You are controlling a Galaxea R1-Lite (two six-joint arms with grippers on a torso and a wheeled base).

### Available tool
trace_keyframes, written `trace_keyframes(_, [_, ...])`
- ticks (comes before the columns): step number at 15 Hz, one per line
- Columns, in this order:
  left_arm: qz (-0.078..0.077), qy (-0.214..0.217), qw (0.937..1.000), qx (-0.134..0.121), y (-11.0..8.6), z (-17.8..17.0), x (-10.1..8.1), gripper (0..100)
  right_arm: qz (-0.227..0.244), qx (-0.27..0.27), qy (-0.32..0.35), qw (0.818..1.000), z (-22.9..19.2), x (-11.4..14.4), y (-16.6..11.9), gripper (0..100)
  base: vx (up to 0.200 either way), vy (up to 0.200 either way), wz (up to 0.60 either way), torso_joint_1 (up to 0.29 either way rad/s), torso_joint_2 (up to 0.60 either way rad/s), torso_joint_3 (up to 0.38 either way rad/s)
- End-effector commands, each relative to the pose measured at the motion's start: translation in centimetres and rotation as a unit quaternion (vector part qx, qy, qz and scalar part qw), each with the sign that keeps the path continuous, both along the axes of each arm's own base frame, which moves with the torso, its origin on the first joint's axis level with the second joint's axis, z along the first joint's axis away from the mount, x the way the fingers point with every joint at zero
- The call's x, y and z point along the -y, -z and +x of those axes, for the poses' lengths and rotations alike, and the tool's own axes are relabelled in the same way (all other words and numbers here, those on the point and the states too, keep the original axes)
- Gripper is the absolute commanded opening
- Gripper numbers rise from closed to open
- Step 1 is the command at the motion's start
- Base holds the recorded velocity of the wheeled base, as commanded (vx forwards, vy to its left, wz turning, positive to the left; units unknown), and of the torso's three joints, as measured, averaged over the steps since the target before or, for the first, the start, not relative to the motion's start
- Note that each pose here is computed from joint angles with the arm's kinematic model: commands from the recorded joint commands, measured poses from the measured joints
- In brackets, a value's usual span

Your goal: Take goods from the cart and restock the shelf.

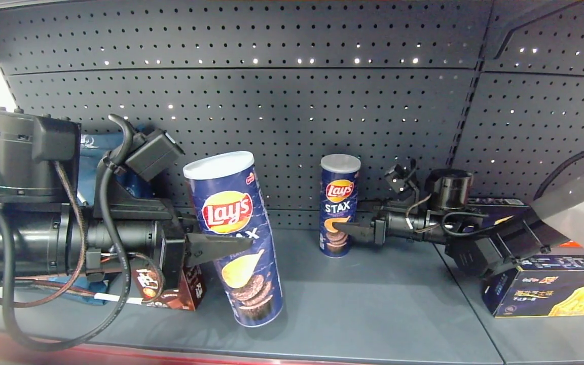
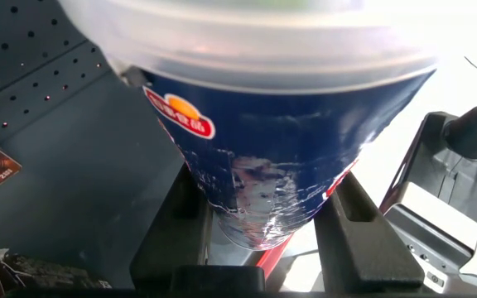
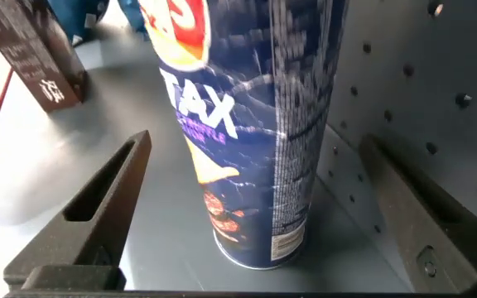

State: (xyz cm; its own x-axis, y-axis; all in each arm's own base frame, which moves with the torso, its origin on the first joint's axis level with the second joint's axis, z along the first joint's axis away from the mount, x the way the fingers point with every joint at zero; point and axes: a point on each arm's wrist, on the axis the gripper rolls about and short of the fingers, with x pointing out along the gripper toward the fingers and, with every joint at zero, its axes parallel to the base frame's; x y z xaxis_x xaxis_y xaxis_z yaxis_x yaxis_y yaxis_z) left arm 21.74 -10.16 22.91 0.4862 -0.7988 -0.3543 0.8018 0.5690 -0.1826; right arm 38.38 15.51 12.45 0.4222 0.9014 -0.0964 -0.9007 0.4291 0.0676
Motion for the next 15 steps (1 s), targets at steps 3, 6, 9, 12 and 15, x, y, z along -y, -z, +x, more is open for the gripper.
trace_keyframes(3, [0.000,-0.006,1.0000,-0.002,0.1,0.1,-0.3,0,-0.004,-0.011,0.001,1.000,0.6,-0.2,1.3,100,0.000,0.000,0.00,0.000,0.00,0.000])
trace_keyframes(6, [0.001,-0.006,1.0000,-0.004,0.2,0.1,-0.3,0,-0.005,-0.011,-0.007,1.000,0.7,-0.9,1.5,100,0.000,0.000,0.00,0.000,0.00,0.000])
trace_keyframes(9, [0.001,-0.007,1.0000,-0.004,0.2,0.1,-0.3,0,-0.006,-0.013,-0.013,1.000,1.0,-1.6,2.1,100,0.000,0.000,0.00,0.000,0.00,0.000])
trace_keyframes(12, [0.001,-0.007,1.0000,-0.004,0.3,0.1,-0.3,0,-0.004,-0.008,-0.015,1.000,1.2,-1.9,2.4,0,0.000,0.000,0.00,0.000,0.00,0.000])
trace_keyframes(15, [0.001,-0.007,1.0000,-0.004,0.2,0.1,-0.3,0,-0.004,-0.008,-0.014,1.000,1.0,-2.2,2.3,0,0.000,0.000,0.00,0.000,0.00,0.000])
